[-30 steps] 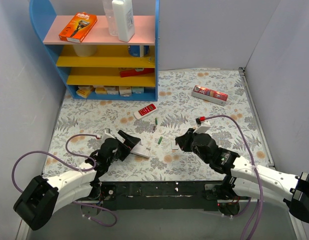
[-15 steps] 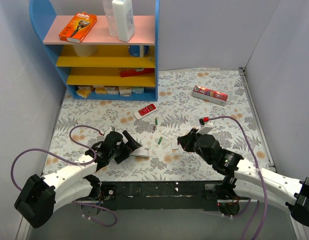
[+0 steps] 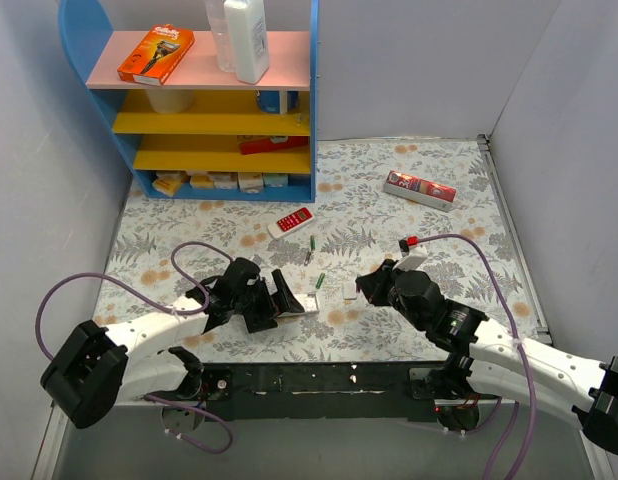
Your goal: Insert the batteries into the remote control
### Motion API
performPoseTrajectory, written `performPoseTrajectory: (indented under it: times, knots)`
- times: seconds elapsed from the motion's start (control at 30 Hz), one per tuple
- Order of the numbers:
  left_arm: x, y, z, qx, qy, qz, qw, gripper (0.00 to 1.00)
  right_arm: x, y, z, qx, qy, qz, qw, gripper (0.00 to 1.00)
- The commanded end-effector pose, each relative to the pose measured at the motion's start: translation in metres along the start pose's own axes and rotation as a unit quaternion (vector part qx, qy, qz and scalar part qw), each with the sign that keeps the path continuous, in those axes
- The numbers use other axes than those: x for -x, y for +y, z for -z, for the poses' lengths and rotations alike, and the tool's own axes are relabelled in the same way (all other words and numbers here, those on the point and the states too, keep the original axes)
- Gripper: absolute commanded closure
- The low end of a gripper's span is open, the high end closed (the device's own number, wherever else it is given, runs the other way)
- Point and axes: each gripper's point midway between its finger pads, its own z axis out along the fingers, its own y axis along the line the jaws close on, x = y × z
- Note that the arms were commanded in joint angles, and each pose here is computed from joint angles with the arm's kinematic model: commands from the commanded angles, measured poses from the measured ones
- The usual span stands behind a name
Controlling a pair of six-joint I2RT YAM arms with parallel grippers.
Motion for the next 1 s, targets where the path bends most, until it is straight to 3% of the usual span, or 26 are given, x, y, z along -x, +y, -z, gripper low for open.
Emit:
performPoseTrajectory:
  times: [0.0,0.33,0.53,0.77,0.97]
  knots:
    - [-0.048,0.058,0.008,0.112,0.081,-0.016,0.99,0.02,0.011,0.005,0.003,0.011,-0.018,-0.006,1.0,0.99]
    - [-0.074,0.075,0.0,0.175,0.121,-0.073,0.974,0.02,0.013,0.008,0.005,0.018,-0.021,-0.002,1.0,0.99]
    - [-0.045,0.05,0.013,0.184,0.052,-0.11,0.975,0.02,0.009,0.017,0.003,0.038,0.0,0.034,0.999,0.99]
    - [-0.003,0.045,0.026,0.249,-0.016,-0.178,0.952,0.02,0.006,0.024,0.0,0.049,0.014,0.059,0.997,0.99]
    - [0.003,0.028,0.002,0.201,-0.033,-0.162,0.965,0.02,0.002,0.038,-0.001,0.08,0.034,0.076,0.993,0.99]
